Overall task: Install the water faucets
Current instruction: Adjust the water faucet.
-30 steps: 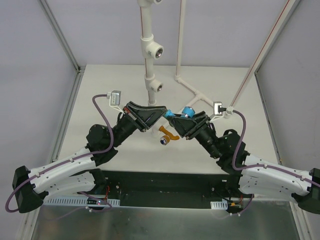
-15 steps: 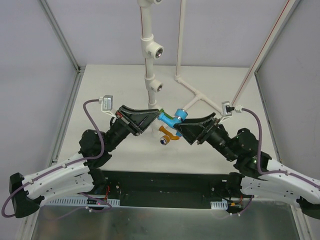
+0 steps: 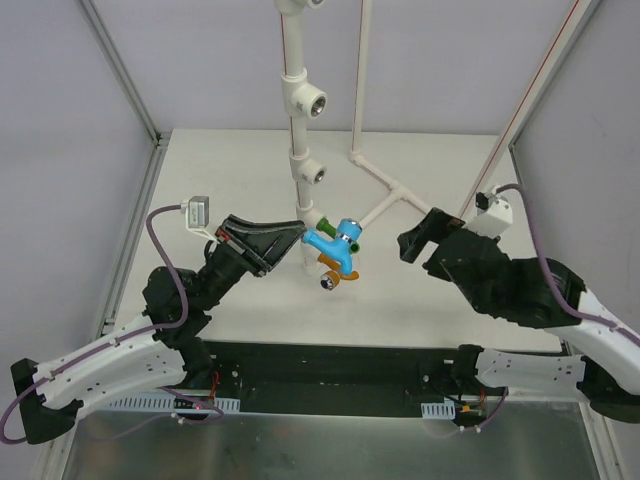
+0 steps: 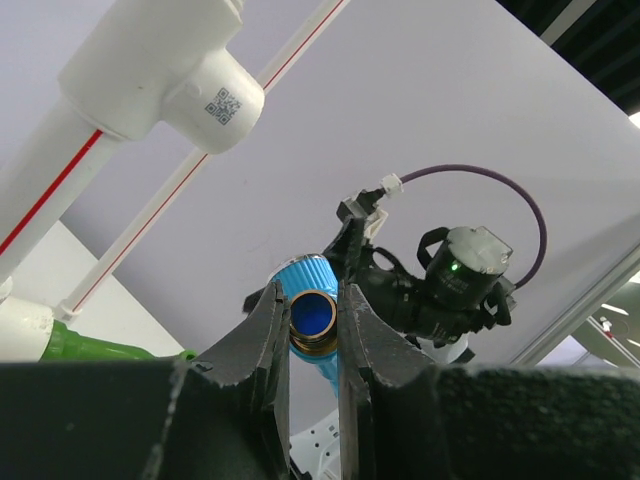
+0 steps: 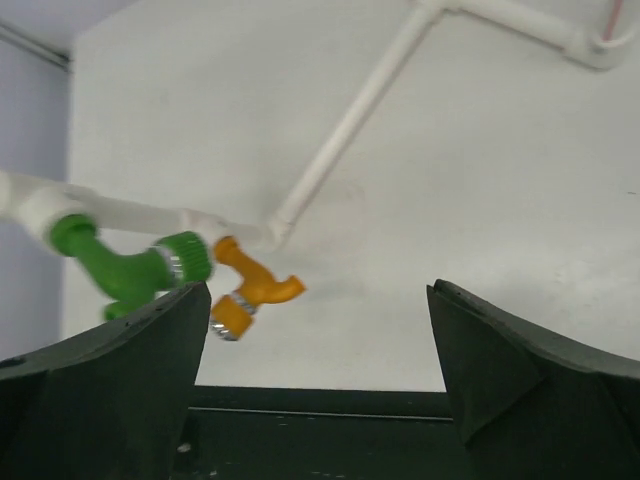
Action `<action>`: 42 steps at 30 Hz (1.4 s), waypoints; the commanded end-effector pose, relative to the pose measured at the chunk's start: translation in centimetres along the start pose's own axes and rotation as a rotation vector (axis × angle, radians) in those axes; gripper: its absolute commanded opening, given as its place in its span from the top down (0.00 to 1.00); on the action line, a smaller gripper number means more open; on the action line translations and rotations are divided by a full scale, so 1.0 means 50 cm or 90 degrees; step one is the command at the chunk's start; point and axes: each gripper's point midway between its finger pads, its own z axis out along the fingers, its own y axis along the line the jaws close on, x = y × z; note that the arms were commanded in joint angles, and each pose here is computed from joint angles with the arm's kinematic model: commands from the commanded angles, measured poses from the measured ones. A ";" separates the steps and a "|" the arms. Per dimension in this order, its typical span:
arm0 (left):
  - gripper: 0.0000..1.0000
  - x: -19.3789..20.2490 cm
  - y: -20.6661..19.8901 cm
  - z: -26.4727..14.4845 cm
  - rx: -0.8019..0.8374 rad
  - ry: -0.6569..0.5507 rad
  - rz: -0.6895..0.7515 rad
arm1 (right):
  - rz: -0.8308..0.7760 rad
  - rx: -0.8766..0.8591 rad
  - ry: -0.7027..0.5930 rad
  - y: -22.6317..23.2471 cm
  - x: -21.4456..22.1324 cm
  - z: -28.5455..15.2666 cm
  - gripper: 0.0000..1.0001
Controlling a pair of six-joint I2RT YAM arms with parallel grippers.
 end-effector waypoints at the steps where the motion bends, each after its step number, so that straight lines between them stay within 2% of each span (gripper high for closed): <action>1: 1.00 -0.015 -0.022 0.000 0.025 -0.016 0.009 | -0.157 0.207 0.009 -0.163 0.013 -0.015 0.01; 3: 1.00 -0.012 -0.019 0.001 0.021 -0.012 0.010 | -0.131 0.131 0.032 -0.123 0.028 -0.012 0.01; 5: 1.00 -0.015 -0.022 0.002 0.024 -0.013 0.012 | -0.087 -0.022 0.049 -0.054 0.040 -0.021 0.02; 7: 1.00 -0.012 -0.029 0.005 0.033 -0.006 0.015 | 0.004 -0.264 0.024 0.055 0.026 -0.063 0.18; 8: 1.00 -0.016 -0.034 0.006 0.037 -0.009 0.015 | 0.054 -0.366 0.007 0.075 0.021 -0.095 0.31; 9: 1.00 -0.018 -0.042 0.006 0.047 -0.008 0.017 | 0.091 -0.422 -0.018 0.087 0.011 -0.110 0.38; 10: 1.00 -0.022 -0.046 0.007 0.051 -0.012 0.020 | 0.129 -0.494 -0.051 0.103 -0.014 -0.142 0.39; 11: 1.00 -0.025 -0.051 0.009 0.056 -0.014 0.022 | 0.152 -0.536 -0.069 0.108 -0.022 -0.157 0.35; 13: 1.00 -0.026 -0.059 0.014 0.068 -0.013 0.027 | 0.201 -0.570 -0.080 0.119 -0.035 -0.170 0.31; 17: 1.00 -0.026 -0.079 0.032 0.100 -0.013 0.032 | 0.202 -0.598 -0.014 0.170 -0.006 -0.169 0.31; 20: 1.00 -0.021 -0.093 0.049 0.121 -0.005 0.027 | 0.232 -0.633 0.002 0.214 -0.008 -0.170 0.32; 30: 1.00 -0.025 -0.113 0.065 0.153 -0.012 0.016 | 0.300 -0.696 0.023 0.275 0.002 -0.163 0.39; 42: 1.00 -0.028 -0.118 0.070 0.196 -0.051 -0.002 | 0.379 -0.715 -0.015 0.295 -0.019 -0.143 0.53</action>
